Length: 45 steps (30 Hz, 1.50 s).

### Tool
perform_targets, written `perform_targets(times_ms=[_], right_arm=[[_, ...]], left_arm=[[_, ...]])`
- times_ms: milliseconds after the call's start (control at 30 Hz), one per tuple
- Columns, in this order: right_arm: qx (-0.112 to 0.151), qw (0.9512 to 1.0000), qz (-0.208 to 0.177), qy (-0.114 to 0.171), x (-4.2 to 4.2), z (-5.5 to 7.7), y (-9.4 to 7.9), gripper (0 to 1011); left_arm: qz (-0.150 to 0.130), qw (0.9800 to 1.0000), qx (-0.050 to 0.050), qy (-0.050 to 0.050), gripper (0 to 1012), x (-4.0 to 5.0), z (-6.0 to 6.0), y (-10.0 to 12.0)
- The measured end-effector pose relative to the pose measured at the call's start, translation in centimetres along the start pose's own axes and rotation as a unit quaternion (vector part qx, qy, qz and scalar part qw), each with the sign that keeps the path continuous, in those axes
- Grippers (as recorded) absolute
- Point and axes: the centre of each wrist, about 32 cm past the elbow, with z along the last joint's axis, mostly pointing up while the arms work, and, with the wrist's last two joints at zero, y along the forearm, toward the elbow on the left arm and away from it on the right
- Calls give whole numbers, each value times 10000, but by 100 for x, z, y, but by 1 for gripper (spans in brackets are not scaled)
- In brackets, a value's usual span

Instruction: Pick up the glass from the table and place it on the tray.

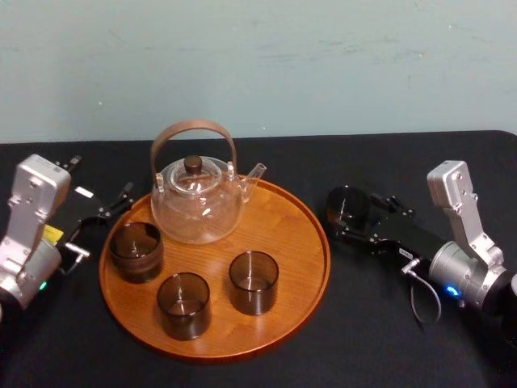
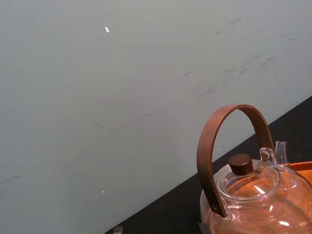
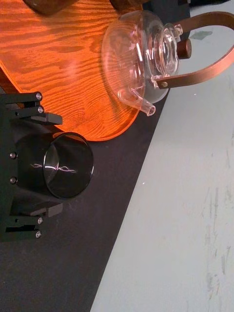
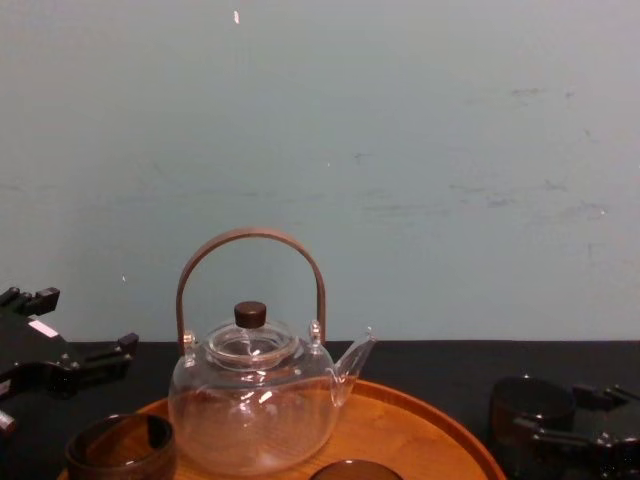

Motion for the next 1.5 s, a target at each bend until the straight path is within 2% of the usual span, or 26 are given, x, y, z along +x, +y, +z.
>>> perform_targets(times_ms=[833,1500], right_arm=[[-59,10000,28,-47,36,-8,178,1002],[-83,9999,88,-97,28,-39,293,1002]], left_arm=[[0,10000,0,0,1001,0,0,0],[0,10000,0,0,1002,0,0,0]])
